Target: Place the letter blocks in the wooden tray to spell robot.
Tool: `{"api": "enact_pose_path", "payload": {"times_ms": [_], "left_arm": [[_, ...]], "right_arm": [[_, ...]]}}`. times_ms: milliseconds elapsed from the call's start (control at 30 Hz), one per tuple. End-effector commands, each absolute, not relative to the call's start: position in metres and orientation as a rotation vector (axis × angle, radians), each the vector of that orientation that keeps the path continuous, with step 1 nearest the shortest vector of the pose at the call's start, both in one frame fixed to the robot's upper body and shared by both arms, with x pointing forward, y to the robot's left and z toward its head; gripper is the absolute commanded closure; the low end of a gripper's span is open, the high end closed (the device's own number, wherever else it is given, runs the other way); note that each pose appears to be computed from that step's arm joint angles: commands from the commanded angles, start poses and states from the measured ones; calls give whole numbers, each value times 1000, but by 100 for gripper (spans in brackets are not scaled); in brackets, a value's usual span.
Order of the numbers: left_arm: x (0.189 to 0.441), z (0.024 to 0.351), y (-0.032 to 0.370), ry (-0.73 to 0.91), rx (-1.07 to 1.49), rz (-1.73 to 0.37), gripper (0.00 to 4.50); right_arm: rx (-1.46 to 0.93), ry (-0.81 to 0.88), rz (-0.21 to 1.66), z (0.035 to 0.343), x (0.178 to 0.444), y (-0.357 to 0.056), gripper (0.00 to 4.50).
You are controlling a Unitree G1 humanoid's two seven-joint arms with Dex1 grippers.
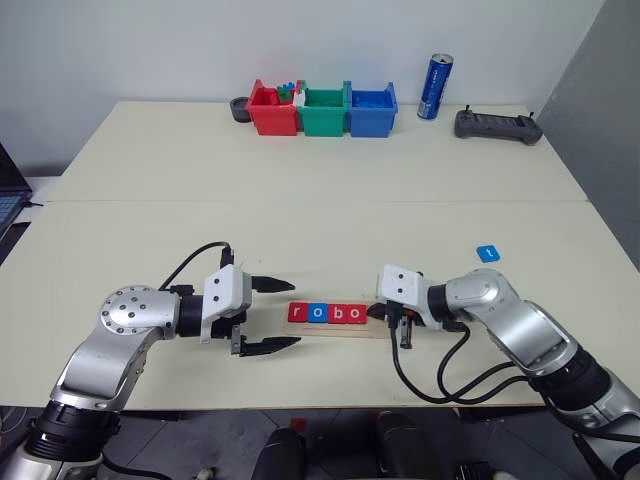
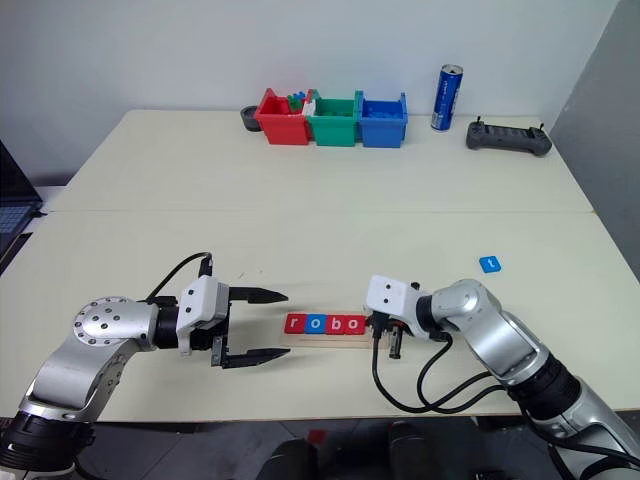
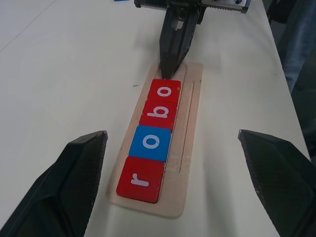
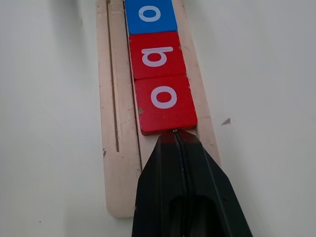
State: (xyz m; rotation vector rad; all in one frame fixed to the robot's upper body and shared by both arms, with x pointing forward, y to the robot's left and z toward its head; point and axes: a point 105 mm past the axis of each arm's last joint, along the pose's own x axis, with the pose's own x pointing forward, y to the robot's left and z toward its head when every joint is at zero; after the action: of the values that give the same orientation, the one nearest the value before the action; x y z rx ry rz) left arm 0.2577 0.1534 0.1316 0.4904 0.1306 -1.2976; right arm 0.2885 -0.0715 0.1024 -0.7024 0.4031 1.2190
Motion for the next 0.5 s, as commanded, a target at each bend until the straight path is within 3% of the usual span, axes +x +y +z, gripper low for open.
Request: {"api": "enact_pose_path", "payload": {"times_ms": [33, 133, 333, 400, 500], "left_arm": [[256, 136, 153, 98, 496, -1302, 0], [256, 135, 155, 97, 496, -1296, 0], [255, 132, 155, 96, 494, -1301, 0], [256, 132, 155, 96, 497, -1308, 0], [259, 132, 155, 94, 505, -1316, 0]], "right_arm": [[-621, 292, 1136, 140, 294, -84, 393], [-554, 241, 874, 157, 315, -123, 298], [-419, 165, 253, 154, 344, -215, 88], [-385, 179, 135, 145, 347, -236, 20], [-315, 212, 32, 130, 356, -258, 20]]}}
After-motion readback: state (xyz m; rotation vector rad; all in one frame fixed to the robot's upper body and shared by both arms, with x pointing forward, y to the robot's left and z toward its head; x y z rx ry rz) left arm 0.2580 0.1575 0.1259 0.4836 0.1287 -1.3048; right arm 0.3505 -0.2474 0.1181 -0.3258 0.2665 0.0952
